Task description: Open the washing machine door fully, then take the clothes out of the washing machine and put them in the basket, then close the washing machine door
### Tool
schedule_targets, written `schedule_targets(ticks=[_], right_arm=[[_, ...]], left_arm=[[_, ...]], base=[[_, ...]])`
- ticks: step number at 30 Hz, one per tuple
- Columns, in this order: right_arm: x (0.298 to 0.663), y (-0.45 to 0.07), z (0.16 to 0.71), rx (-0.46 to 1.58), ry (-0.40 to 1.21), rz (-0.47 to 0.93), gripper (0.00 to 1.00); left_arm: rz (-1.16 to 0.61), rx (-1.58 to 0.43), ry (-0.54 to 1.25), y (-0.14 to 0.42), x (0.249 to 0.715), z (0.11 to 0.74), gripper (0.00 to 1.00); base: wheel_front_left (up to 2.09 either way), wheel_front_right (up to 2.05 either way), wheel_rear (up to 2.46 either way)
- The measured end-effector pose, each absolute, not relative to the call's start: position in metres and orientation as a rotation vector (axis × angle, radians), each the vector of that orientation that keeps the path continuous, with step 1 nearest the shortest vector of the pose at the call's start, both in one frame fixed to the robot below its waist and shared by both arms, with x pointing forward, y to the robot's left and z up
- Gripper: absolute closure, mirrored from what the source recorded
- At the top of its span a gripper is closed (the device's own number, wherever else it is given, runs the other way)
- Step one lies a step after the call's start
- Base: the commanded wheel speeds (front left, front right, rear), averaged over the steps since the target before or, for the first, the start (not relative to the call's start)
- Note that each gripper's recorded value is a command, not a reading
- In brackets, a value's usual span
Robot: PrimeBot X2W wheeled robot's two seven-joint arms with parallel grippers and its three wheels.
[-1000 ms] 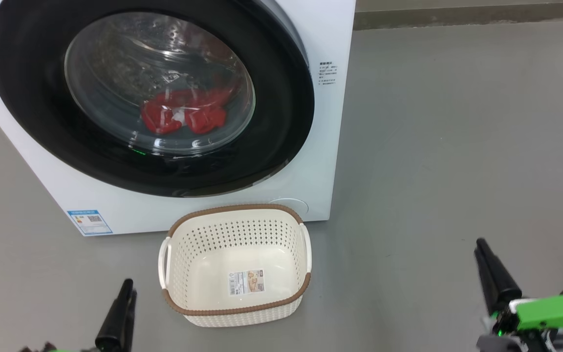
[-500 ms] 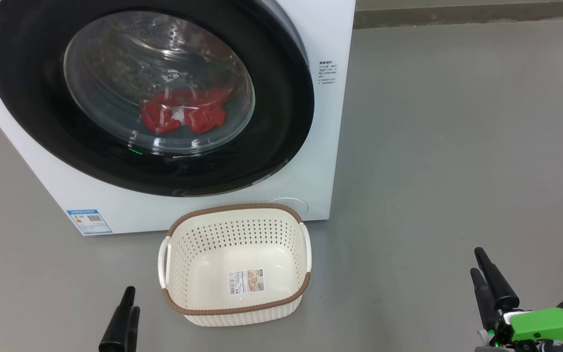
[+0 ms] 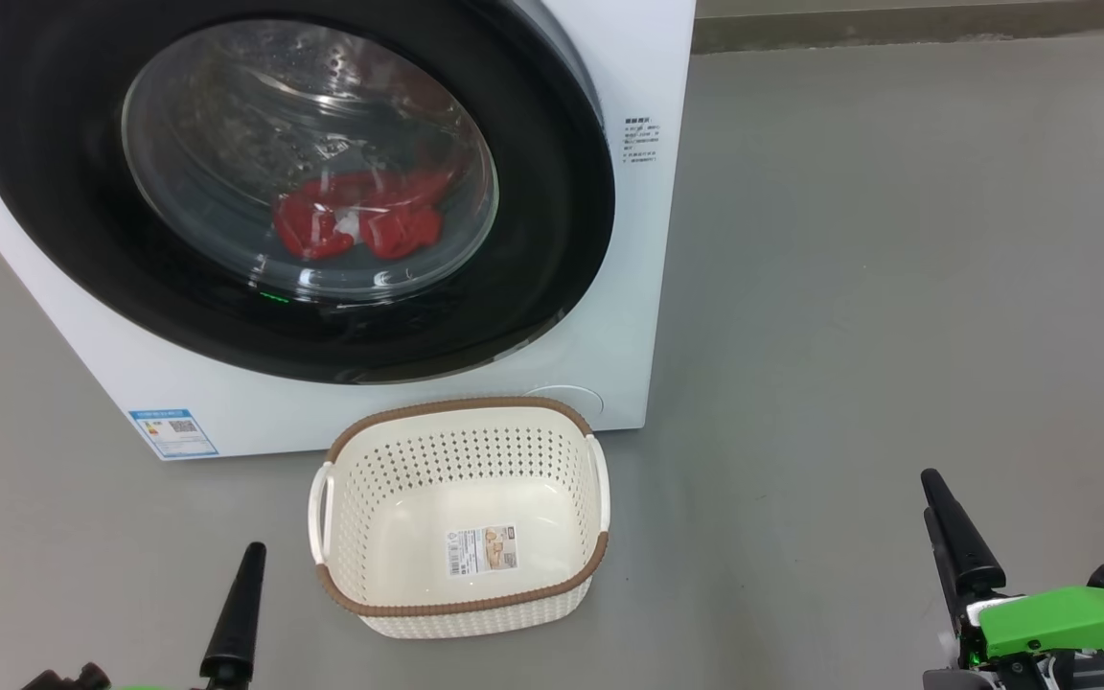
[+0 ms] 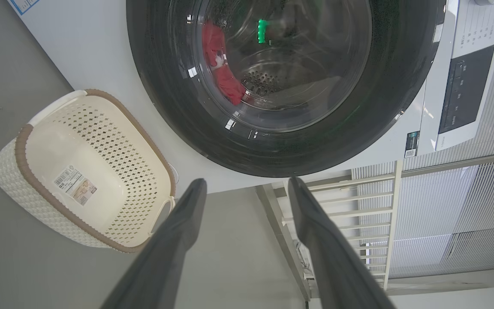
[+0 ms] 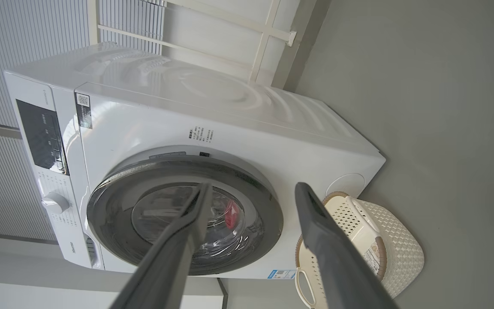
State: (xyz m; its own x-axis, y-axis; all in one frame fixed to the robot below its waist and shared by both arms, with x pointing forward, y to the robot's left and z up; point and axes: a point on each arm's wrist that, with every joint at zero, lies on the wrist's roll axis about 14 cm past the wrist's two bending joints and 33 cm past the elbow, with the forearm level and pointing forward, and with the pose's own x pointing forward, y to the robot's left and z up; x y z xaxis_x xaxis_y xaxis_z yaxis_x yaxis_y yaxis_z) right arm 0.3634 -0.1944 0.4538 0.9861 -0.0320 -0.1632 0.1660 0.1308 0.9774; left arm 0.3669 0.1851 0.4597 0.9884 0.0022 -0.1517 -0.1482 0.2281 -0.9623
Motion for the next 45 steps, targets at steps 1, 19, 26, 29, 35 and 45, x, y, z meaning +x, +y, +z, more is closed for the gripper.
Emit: schedule_targets(ticks=[1, 19, 26, 29, 35, 45], right_arm=[[0.363, -0.195, 0.454, 1.417, 0.112, -0.144, 0.00], [0.369, -0.187, 0.461, 1.144, 0.123, -0.084, 0.00], [0.373, -0.187, 0.468, 1.025, 0.104, -0.063, 0.00], [0.373, -0.185, 0.469, 0.986, 0.105, -0.055, 0.00], [0.373, -0.181, 0.470, 0.920, 0.104, -0.037, 0.00], [0.373, -0.182, 0.474, 0.802, 0.082, -0.026, 0.00]], left_arm=[[0.102, -1.320, 0.126, 0.185, 0.367, 0.460, 0.00], [0.067, -1.037, 0.120, 0.178, 0.374, 0.470, 0.00], [0.063, -0.935, 0.116, 0.178, 0.374, 0.471, 0.00], [0.056, -0.899, 0.105, 0.177, 0.376, 0.474, 0.00], [0.039, -0.822, 0.077, 0.176, 0.381, 0.483, 0.00], [0.029, -0.708, 0.053, 0.175, 0.382, 0.489, 0.00]], base=[[0.00, 0.00, 0.00], [0.00, 0.00, 0.00], [0.00, 0.00, 0.00], [0.00, 0.00, 0.00], [0.00, 0.00, 0.00], [0.00, 0.00, 0.00]])
